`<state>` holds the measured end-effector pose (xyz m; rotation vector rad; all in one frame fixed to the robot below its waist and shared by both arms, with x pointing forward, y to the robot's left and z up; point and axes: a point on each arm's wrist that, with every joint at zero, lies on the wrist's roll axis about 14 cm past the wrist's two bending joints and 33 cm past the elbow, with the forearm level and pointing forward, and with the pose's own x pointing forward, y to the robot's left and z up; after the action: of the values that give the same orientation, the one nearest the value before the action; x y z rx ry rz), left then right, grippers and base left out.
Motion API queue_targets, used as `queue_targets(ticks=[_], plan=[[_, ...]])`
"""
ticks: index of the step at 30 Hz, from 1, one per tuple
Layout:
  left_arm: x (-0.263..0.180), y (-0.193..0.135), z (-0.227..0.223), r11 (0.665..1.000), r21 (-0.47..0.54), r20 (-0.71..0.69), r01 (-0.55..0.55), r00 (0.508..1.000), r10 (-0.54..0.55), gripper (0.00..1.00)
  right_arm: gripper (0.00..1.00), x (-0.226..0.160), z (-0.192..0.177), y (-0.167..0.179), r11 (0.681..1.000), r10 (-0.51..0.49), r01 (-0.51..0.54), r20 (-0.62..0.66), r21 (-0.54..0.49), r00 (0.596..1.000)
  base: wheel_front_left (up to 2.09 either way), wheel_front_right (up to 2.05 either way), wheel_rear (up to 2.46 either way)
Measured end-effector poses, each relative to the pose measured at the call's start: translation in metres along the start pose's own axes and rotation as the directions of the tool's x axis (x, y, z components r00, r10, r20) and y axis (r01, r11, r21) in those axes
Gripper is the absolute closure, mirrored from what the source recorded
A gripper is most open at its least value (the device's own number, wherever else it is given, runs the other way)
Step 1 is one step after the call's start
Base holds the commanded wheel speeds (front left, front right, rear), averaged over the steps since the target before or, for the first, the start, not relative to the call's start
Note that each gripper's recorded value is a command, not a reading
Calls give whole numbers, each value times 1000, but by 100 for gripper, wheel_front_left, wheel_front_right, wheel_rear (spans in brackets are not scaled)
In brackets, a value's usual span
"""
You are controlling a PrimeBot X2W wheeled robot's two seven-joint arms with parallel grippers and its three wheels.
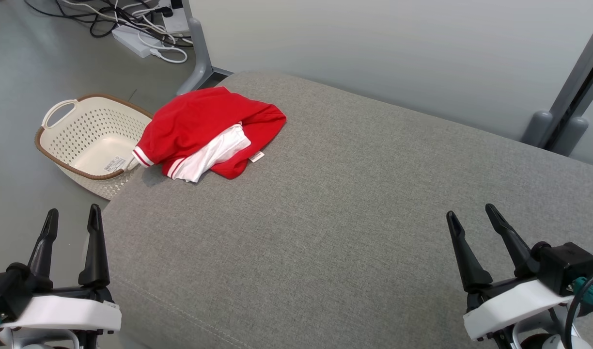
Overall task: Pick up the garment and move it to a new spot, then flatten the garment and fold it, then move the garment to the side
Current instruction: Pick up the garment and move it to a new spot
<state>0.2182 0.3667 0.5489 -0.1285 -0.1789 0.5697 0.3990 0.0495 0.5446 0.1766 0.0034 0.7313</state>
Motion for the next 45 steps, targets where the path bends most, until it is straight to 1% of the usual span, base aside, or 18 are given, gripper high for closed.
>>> queue_targets(ticks=[6, 12, 17, 22, 26, 29, 31, 34, 39, 42, 44, 45], plan=[[2, 1, -4, 1000, 4, -9, -8, 1000, 8, 0, 0, 2, -3, -5, 1000, -5, 5, -17, -8, 1000, 0, 0, 0], [14, -7, -3, 1000, 12, -1, -1, 1000, 1, 0, 0, 6, -1, -14, 1000, -16, 16, -16, -25, 1000, 0, 0, 0], [46, -24, 7, 999, 21, 40, 31, 999, -31, 0, 0, 13, 2, -30, 998, -31, 30, -21, -50, 999, 0, 0, 0], [94, -47, 7, 995, 57, 54, 80, 995, -83, 0, 0, 23, 4, -54, 996, -59, 57, -21, -71, 998, 0, 0, 0], [131, -63, -27, 990, 74, -33, 124, 992, -122, 0, 0, 28, -1, -78, 993, -95, 93, -25, -74, 995, 0, 0, 0], [152, -69, -71, 989, 59, -147, 137, 981, -127, 0, 0, 28, -12, -96, 989, -131, 128, -43, -69, 990, 0, 0, 0], [158, -71, -104, 989, 53, -235, 140, 964, -124, 0, 0, 26, -20, -109, 986, -160, 158, -52, -52, 986, 0, 0, 0], [162, -71, -152, 988, 62, -368, 142, 923, -109, 0, 0, 21, -36, -127, 979, -202, 199, -83, -42, 976, 0, 0, 0], [157, -66, -216, 989, 80, -552, 124, 832, -59, 0, 0, 17, -57, -150, 969, -247, 245, -117, -33, 962, 0, 0, 0], [151, -60, -243, 990, 97, -630, 104, 777, -19, 0, 0, 17, -66, -158, 966, -259, 258, -127, -29, 957, 0, 0, 0], [151, -59, -252, 989, 106, -652, 98, 758, -5, 0, 0, 17, -71, -160, 965, -263, 262, -136, -26, 955, 0, 0, 0], [153, -61, -254, 989, 105, -655, 100, 756, -7, 2, 0, 17, -73, -161, 964, -265, 264, -140, -24, 954, 0, 0, 0]])
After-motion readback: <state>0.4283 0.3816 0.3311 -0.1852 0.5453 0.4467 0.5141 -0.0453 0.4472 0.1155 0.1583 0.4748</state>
